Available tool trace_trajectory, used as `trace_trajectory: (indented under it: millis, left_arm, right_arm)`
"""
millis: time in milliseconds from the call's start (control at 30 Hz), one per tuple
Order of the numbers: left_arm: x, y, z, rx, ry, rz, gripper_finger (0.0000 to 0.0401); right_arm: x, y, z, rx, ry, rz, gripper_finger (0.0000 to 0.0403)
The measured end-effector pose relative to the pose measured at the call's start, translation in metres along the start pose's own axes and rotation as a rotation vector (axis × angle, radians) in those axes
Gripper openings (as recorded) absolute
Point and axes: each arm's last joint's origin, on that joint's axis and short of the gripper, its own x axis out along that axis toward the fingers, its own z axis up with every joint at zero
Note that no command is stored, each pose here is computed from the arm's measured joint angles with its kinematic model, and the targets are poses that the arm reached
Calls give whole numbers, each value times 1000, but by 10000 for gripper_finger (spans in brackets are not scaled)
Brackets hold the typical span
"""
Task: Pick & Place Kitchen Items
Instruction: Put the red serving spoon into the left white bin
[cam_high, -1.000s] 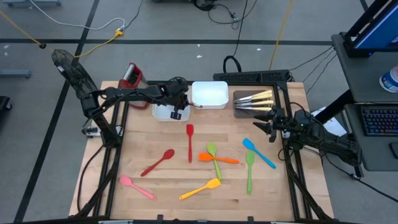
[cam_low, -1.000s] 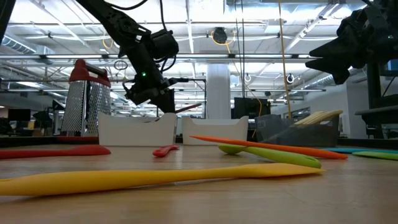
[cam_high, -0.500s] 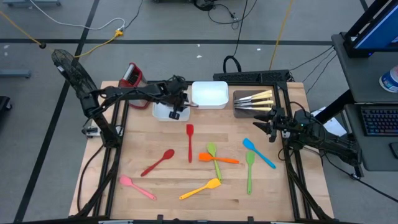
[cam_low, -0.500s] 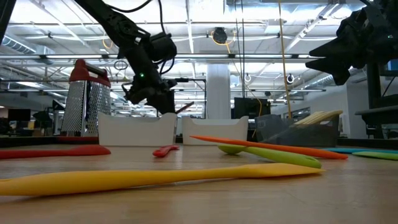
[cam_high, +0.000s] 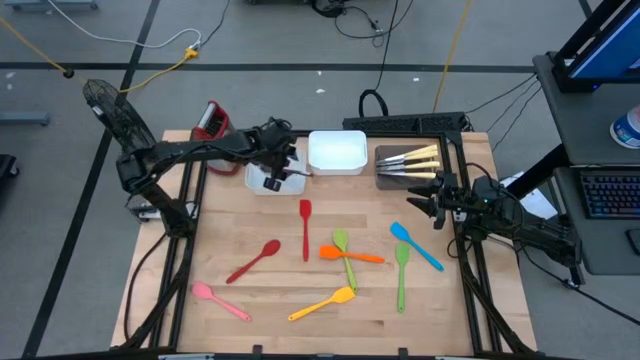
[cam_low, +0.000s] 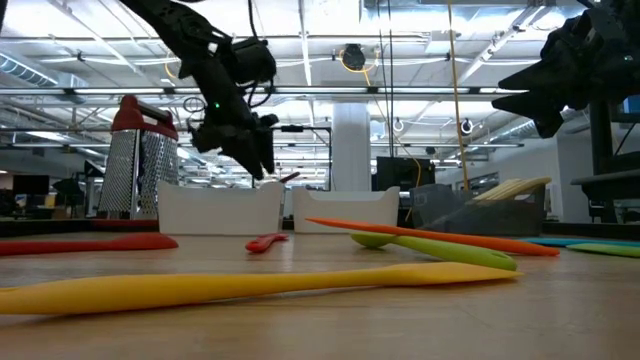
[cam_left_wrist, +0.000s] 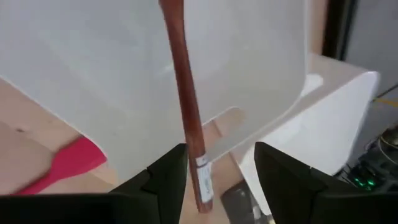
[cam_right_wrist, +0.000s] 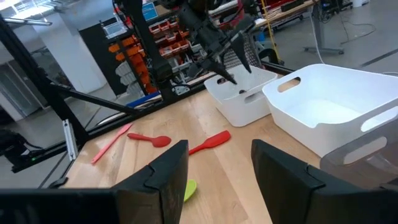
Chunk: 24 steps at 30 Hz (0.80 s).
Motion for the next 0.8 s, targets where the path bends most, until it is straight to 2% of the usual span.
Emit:
trace_trajectory:
  millis: [200, 333, 500, 700, 800]
  left_arm:
    - [-32, 14, -4, 84, -40, 29, 195]
    - [-45, 25, -10, 239, -59, 45, 196]
    - [-55, 40, -26, 470, -9, 55, 196]
    - [-58, 65, -50, 629, 57, 77, 196]
    - [-61, 80, -62, 685, 92, 91, 196]
  right_arm:
    - [0, 0, 0, -4, 0, 0, 171]
    - [0, 0, 0, -11, 1, 0, 171]
    - [0, 0, -1, -40, 7, -2, 171]
    - [0, 0, -1, -28, 12, 5, 171]
    - [0, 1, -1, -28, 23, 44, 171]
